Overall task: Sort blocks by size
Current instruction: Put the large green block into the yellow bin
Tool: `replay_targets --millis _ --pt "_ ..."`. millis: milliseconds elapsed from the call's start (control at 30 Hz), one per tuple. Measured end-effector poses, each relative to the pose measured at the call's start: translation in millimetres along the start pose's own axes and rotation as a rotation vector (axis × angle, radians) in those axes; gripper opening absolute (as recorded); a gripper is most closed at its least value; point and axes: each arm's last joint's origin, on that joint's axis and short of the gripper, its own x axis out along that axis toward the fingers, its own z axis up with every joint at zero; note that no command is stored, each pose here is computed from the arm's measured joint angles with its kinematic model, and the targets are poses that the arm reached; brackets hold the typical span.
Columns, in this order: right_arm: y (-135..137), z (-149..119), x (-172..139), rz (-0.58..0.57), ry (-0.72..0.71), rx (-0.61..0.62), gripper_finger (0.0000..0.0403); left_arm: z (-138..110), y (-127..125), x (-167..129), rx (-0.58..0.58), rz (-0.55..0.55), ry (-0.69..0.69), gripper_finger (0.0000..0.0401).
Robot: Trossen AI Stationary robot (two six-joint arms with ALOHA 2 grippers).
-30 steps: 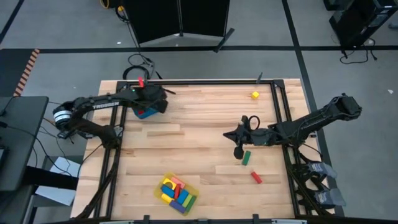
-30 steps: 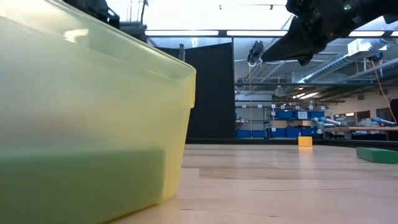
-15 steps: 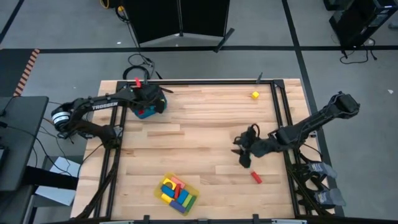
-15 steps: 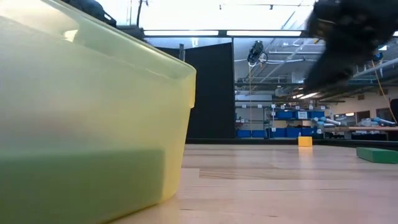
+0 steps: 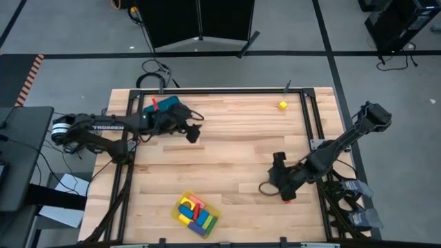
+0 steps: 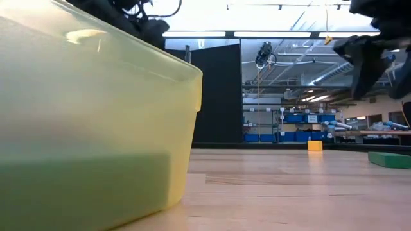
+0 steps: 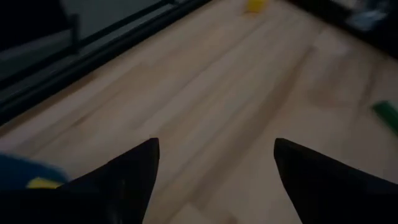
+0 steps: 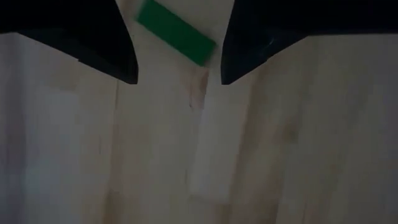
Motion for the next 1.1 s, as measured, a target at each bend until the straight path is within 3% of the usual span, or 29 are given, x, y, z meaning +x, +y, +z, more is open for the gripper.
replay_targets --millis 100,267,500,833,1100 --pt "-5 8 14 -0.037 0.127 -0.128 0.0261 -3 -13 -4 0.013 -0.057 -0.014 0.0322" --pt "-6 11 45 0.047 0.292 -0.255 0.0282 -7 -34 -16 0.026 -0.159 -0.057 0.0321" --pt "-7 7 65 0.091 0.425 -0.329 0.0274 -15 -54 -31 0.059 -0.236 -0.087 0.0321" --pt "-12 9 65 0.147 0.427 -0.329 0.0221 -20 -62 -36 0.075 -0.253 -0.095 0.0321" --pt "-15 28 46 0.127 0.32 -0.312 0.0231 -20 -62 -36 0.074 -0.245 -0.099 0.0321"
